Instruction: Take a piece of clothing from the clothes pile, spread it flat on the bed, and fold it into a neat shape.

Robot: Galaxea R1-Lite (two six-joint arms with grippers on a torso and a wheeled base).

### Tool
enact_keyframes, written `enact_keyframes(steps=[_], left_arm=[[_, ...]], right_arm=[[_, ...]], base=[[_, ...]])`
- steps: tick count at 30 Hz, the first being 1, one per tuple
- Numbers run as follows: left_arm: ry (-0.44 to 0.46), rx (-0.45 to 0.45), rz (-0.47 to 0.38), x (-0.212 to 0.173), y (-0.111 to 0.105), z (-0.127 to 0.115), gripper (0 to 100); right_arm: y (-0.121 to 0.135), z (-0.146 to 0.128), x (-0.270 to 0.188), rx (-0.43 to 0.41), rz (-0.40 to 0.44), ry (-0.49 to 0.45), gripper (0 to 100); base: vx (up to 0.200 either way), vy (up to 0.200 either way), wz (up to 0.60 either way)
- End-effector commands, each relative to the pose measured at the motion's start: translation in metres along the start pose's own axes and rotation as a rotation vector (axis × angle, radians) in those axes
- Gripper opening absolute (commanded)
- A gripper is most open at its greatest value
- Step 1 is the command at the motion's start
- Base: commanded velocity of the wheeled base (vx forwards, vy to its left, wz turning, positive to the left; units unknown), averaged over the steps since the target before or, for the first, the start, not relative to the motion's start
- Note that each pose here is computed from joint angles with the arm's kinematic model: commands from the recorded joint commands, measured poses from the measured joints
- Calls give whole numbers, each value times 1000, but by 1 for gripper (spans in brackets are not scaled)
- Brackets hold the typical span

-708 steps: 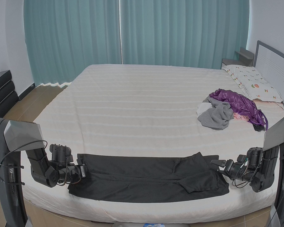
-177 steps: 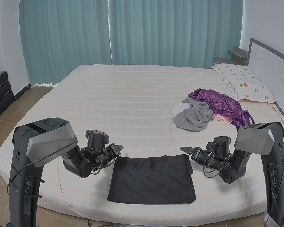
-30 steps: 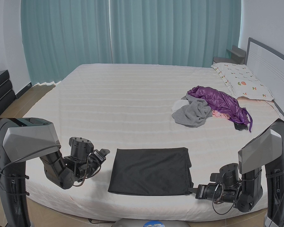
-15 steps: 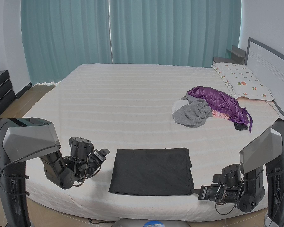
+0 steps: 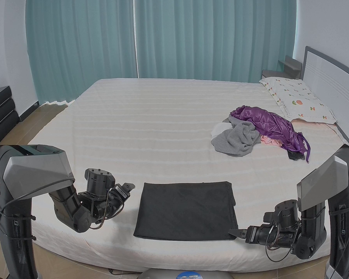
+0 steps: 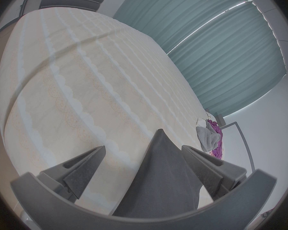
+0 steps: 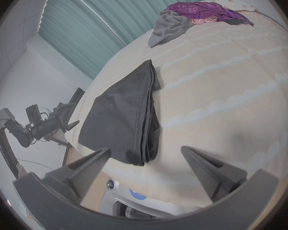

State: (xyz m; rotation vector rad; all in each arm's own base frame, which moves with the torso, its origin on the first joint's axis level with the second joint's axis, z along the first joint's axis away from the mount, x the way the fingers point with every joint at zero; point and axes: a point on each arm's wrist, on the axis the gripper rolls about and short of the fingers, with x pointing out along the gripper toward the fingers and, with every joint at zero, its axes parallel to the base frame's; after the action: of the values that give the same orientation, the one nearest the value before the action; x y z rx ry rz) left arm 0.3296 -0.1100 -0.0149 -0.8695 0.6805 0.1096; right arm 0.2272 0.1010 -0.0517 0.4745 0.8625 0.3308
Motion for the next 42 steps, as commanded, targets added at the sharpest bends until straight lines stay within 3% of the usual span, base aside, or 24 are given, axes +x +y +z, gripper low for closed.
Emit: enact_keyframes(steps=[1,11,18,32,42], left_arm=[[0,0,2,0,0,0,100],[20,-2,-22,-5,-3,1,100],[18,-3,-28,-3,-4,2,100],[23,24,-35,-1,-7,-2,100],[60,196,-11,8,-1,-19,100]], right_arm=[[-1,8,0,11,14,-41,100],[-19,54,10,221,60,-209,100],[-28,67,14,294,86,-243,100],[-34,66,22,327,95,-227,100],[-32,65,23,323,96,-223,100]], base=[[0,0,0],[0,0,0],[0,-171,0],[0,-43,0],[0,0,0]])
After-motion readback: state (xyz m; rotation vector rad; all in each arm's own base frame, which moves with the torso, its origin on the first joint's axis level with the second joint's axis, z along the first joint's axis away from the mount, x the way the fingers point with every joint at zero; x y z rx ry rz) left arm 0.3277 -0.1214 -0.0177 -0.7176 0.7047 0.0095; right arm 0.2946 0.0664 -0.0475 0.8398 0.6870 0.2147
